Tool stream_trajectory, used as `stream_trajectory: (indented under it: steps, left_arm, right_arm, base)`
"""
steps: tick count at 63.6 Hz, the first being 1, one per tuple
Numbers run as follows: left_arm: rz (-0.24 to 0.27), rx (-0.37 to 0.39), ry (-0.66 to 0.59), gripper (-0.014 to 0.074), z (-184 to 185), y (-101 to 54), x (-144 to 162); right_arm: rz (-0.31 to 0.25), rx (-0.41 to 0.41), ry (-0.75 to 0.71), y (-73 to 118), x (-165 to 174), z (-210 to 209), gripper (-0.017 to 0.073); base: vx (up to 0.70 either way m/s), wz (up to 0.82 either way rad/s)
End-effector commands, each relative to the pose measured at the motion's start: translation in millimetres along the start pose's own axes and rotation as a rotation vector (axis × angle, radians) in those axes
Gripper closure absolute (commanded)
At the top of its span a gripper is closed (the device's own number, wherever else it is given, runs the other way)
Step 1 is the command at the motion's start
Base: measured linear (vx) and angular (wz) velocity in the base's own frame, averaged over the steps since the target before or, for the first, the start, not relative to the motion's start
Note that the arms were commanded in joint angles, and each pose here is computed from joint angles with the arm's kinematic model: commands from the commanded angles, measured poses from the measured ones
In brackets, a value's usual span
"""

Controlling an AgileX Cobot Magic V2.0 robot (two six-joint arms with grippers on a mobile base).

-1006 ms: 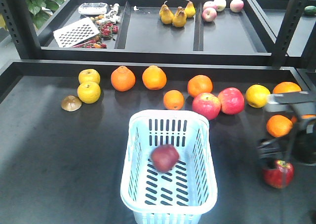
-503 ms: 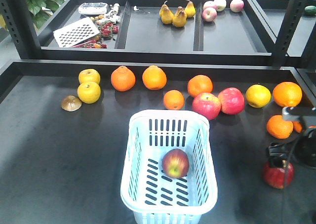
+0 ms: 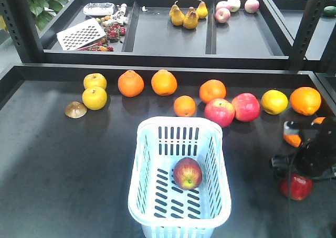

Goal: Pick three apples into basket with both arms
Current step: 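Move the right gripper to the next red apple and grasp it, then carry the second red apple into the basket and open the right gripper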

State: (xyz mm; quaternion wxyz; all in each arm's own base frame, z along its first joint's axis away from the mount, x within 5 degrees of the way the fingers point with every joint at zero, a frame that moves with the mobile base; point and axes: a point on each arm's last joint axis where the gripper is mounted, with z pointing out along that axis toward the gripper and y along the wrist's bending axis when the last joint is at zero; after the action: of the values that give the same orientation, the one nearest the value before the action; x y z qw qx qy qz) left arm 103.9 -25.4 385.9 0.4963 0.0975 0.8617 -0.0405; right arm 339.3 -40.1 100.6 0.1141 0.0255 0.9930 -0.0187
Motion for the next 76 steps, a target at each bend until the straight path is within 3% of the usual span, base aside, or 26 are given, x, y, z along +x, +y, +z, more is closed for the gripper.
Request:
stream_trajectory:
  steps: [1, 11, 30, 40, 54, 63, 76]
  left_arm:
    - [-0.007, 0.003, -0.078, 0.0004, -5, 0.3, -11]
    - [-0.007, 0.003, -0.078, 0.0004, -5, 0.3, -11]
    - [-0.007, 0.004, -0.078, 0.0004, -5, 0.2, -11]
    - [-0.007, 0.004, -0.078, 0.0004, -5, 0.2, -11]
    - [-0.007, 0.004, -0.078, 0.0004, -5, 0.2, -11]
    - [-0.007, 0.004, -0.078, 0.0004, -5, 0.2, -11]
    - [-0.007, 0.004, -0.078, 0.0004, -5, 0.2, -11]
  right_arm:
    - [0.000, 0.009, -0.049, -3.5, -10, -4, -0.0091]
    - [0.009, 0.006, -0.020, -3.1, -7, 7, -0.0026]
    - [0.019, 0.009, -0.064, -3.6, -11, -8, 0.0298]
    - [0.005, 0.016, -0.163, -3.4, -17, -45, 0.0326]
    - [0.043, -0.013, -0.309, 1.1, -12, -124, 0.0319]
    - [-0.009, -0.051, -0.371, 21.9, 4, -173, 0.0316]
    - [-0.184, -0.162, -0.400, 75.4, 38, -224, 0.0315]
  base:
    - [0.00, 0.00]
    - [0.00, 0.00]
    - [0.00, 0.00]
    - [0.00, 0.00]
    - [0.00, 0.00]
    - [0.00, 0.00]
    - [0.00, 0.00]
